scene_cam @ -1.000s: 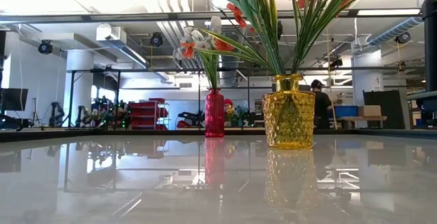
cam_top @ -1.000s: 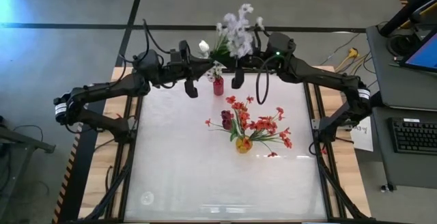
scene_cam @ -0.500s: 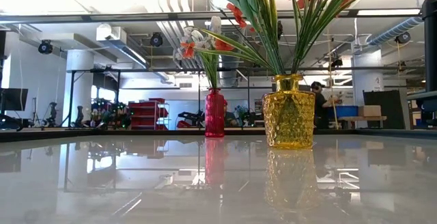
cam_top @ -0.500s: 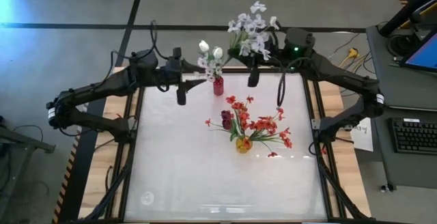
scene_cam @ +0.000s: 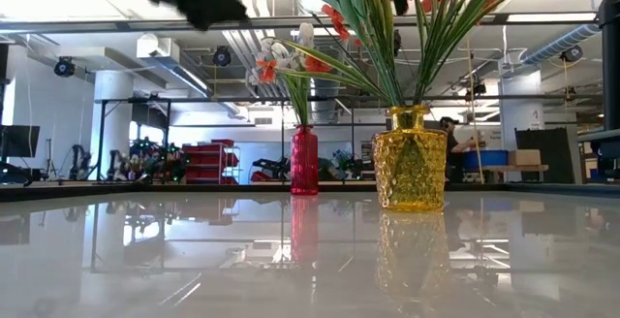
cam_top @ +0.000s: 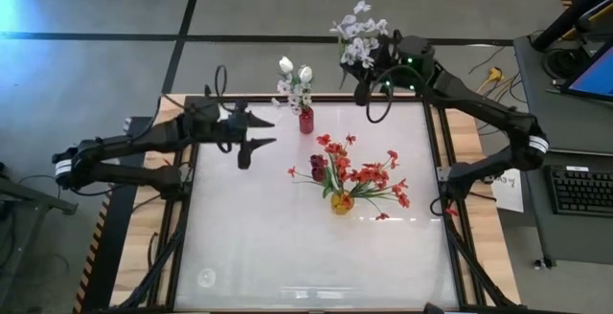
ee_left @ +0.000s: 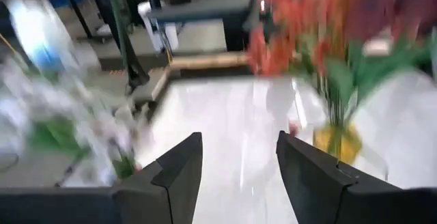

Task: Sort flowers into vase by color
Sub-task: Put the white flowers into the red vase

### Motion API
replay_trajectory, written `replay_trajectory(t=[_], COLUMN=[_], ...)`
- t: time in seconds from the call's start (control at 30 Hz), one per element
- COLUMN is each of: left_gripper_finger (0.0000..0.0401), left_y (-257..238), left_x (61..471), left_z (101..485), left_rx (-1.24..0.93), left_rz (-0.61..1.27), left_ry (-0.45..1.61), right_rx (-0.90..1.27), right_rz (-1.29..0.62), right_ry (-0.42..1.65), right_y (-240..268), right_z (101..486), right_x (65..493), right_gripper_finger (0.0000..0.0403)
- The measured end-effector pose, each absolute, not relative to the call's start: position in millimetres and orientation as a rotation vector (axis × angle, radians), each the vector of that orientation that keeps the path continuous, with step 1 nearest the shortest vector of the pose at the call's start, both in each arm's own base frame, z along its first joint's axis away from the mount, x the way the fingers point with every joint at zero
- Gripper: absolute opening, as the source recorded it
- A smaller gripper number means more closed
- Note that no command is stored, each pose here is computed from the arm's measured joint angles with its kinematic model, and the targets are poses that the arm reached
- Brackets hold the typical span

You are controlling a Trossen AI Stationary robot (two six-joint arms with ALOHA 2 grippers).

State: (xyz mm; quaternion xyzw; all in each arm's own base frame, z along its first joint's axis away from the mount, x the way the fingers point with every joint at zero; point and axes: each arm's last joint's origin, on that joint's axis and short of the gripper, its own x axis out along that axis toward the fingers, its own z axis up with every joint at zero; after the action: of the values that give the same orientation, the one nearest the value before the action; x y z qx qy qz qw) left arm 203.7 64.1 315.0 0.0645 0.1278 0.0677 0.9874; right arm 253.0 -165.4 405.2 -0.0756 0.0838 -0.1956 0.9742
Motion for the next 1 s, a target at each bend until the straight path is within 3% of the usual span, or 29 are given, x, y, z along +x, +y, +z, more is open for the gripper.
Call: replay_trajectory(t=[0.3,0.63,1.0], left_gripper_finger=[0.0173,0.0179,0.0257], left_y=[64,75,94], left_x=[201,205,258], left_z=[241,176,142], left_rx=[0.097,0.006,-0.016], left_rz=[0.16,0.503,0.542], left_ry=[0.194,0.027,0.092], right_rx=[-0.13,-0.13,-0.138], right_rz=[-0.432,-0.335,-0.335], right_ry=[0.18,0.166,0.167], right_y=[-178,-182,-188], right_z=[380,367,350], right_x=[249,257,265], right_gripper_finger=[0.0018,0.0018,0.0018])
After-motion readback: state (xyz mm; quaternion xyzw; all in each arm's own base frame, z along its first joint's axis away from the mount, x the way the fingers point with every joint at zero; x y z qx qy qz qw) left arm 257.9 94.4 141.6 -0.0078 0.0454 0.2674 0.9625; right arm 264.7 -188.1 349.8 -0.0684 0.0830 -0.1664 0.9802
